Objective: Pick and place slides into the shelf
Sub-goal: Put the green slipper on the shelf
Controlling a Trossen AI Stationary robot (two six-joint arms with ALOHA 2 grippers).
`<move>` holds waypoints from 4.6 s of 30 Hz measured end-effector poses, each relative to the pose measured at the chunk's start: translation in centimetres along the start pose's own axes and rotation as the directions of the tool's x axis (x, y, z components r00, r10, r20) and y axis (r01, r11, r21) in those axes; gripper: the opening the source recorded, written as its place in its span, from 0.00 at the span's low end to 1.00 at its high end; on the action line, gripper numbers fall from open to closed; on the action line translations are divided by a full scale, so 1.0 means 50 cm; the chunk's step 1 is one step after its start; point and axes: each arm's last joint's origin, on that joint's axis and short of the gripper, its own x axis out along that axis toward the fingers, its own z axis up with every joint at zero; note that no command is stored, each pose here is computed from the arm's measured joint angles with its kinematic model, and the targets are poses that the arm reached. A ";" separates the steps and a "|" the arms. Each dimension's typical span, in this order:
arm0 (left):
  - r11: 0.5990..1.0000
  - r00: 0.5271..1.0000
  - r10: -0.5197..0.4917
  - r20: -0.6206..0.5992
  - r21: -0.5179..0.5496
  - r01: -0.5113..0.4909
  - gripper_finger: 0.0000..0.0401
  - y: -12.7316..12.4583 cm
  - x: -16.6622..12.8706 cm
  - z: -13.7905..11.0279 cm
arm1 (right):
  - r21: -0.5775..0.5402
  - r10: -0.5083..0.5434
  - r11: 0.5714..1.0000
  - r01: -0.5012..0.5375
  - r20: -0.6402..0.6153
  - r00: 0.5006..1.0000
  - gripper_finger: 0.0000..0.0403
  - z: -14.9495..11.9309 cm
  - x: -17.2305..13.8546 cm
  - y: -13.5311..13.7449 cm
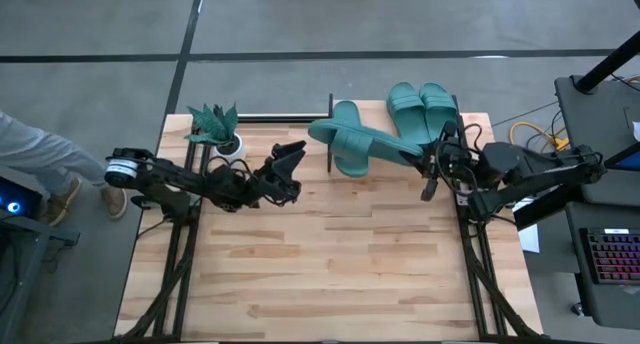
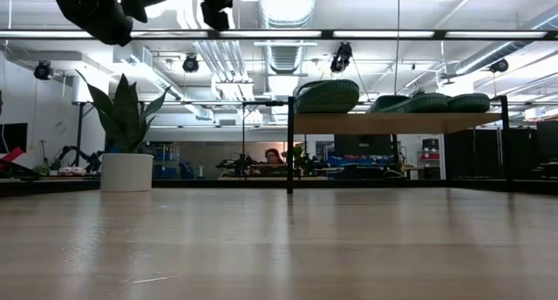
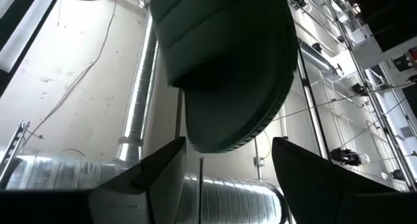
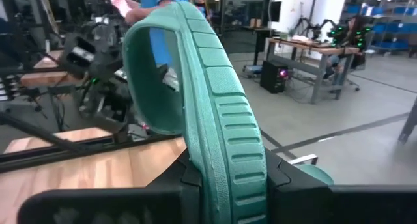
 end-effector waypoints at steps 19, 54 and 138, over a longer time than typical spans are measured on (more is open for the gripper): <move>0.999 0.999 0.032 -0.034 -0.004 -0.033 0.53 0.008 0.048 0.007 | 0.050 0.048 0.998 -0.048 -0.002 0.999 0.13 -0.003 0.019 0.016; 0.993 0.996 0.068 -0.054 -0.090 -0.073 0.48 -0.008 0.073 0.013 | 0.053 0.061 0.997 -0.057 -0.071 0.996 0.13 0.026 0.036 0.029; 0.607 0.809 -0.585 -0.056 -0.692 0.391 0.04 -0.001 0.036 -0.071 | -0.982 -0.427 0.178 -0.062 -0.134 0.894 0.57 0.021 0.296 0.083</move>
